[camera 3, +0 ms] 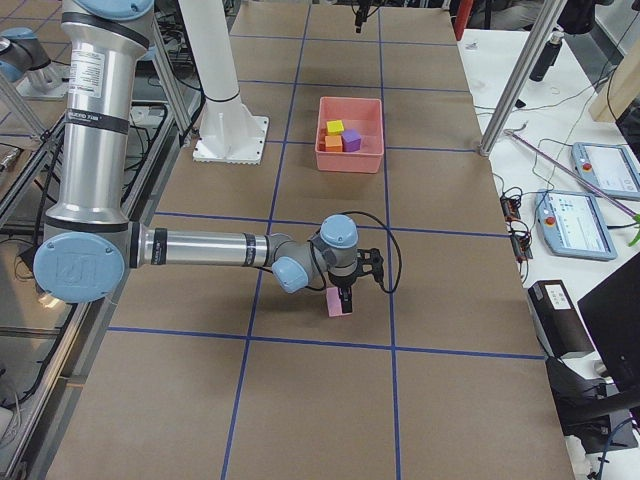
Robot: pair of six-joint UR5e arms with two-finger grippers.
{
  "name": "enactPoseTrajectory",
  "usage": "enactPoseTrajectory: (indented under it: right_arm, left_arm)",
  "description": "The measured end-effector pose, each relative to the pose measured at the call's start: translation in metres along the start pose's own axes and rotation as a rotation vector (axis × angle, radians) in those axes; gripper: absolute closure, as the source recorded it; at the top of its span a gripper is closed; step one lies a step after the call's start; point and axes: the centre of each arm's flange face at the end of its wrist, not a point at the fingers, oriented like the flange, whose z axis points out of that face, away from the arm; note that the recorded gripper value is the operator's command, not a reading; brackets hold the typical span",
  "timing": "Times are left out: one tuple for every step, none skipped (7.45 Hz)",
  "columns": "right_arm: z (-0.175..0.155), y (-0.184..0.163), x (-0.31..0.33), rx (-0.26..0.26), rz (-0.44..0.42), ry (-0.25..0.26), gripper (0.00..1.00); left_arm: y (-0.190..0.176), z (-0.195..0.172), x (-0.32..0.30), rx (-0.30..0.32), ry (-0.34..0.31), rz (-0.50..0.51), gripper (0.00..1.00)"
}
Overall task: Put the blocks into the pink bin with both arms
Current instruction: 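Lower the right gripper onto the pink cube and grasp it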
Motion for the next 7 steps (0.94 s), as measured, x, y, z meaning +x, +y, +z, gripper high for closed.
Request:
enactPoseTrajectory:
  right_arm:
    - [0.005,0.003,-0.003,-0.01,-0.01,0.004,0.0]
    - [0.01,0.007,-0.005,-0.019,-0.026,0.014,0.0]
    - [0.015,0.012,-0.006,-0.026,-0.047,0.028,0.0]
    - [0.018,0.015,-0.005,-0.031,-0.063,0.037,0.02]
    - [0.02,0.017,-0.005,-0.034,-0.071,0.042,0.13]
    - [0.021,0.018,-0.005,-0.037,-0.076,0.044,0.46]
    - [0.022,0.018,-0.005,-0.039,-0.077,0.044,0.82]
  left_arm:
    - [0.0,0.0,0.0,0.0,0.0,0.0,0.0]
    - [0.0,0.0,0.0,0.0,0.0,0.0,0.0]
    - [-0.001,0.0,0.0,0.0,0.0,0.0,0.0]
    - [-0.001,0.001,0.0,0.0,0.0,0.0,0.0]
    - [-0.001,0.001,0.0,-0.001,0.0,-0.001,0.0]
    - [-0.001,0.001,-0.001,-0.002,0.0,-0.001,0.0]
    - [-0.001,0.001,-0.001,-0.002,-0.001,-0.002,0.0]
